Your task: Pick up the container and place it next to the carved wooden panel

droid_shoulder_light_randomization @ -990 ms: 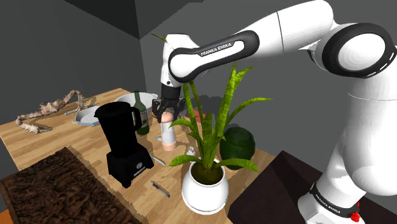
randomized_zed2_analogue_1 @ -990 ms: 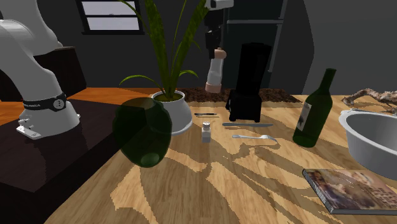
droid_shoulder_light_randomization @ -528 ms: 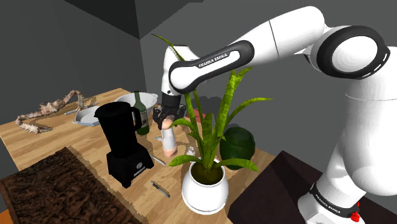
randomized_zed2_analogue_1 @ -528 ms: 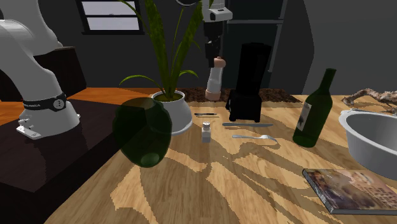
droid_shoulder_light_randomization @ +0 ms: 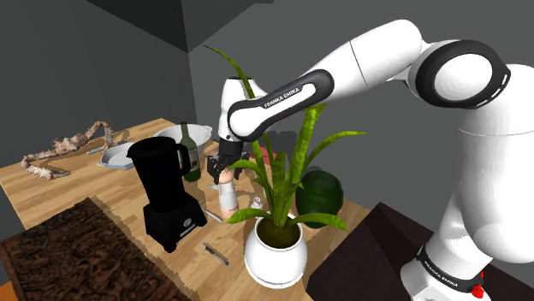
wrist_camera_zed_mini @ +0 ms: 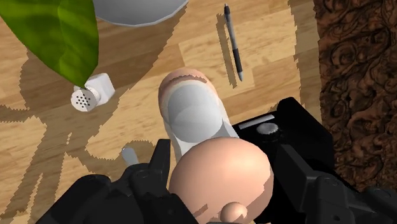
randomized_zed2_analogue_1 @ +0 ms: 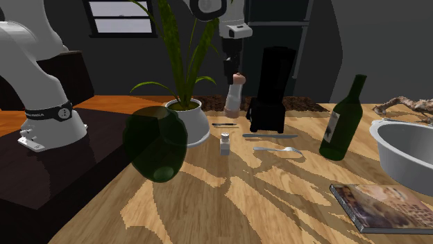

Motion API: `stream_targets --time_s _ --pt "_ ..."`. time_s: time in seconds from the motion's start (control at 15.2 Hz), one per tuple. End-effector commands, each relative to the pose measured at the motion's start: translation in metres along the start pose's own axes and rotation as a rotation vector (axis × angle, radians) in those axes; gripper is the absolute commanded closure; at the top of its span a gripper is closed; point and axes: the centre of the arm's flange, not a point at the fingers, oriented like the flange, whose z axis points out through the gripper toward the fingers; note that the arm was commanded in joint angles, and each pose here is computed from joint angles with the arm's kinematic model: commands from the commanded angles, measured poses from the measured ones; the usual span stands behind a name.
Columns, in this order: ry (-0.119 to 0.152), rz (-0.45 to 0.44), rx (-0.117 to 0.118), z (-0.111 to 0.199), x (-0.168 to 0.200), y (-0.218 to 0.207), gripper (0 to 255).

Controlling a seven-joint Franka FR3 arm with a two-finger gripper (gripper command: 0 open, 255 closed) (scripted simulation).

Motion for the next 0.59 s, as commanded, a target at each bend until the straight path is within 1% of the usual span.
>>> stream_targets --time_s 0.0,0.53 --pt "0.001 0.000 0.000 0.010 -0.001 0.001 255" --pt "0.001 0.000 0.000 0.052 -0.002 0.008 255"
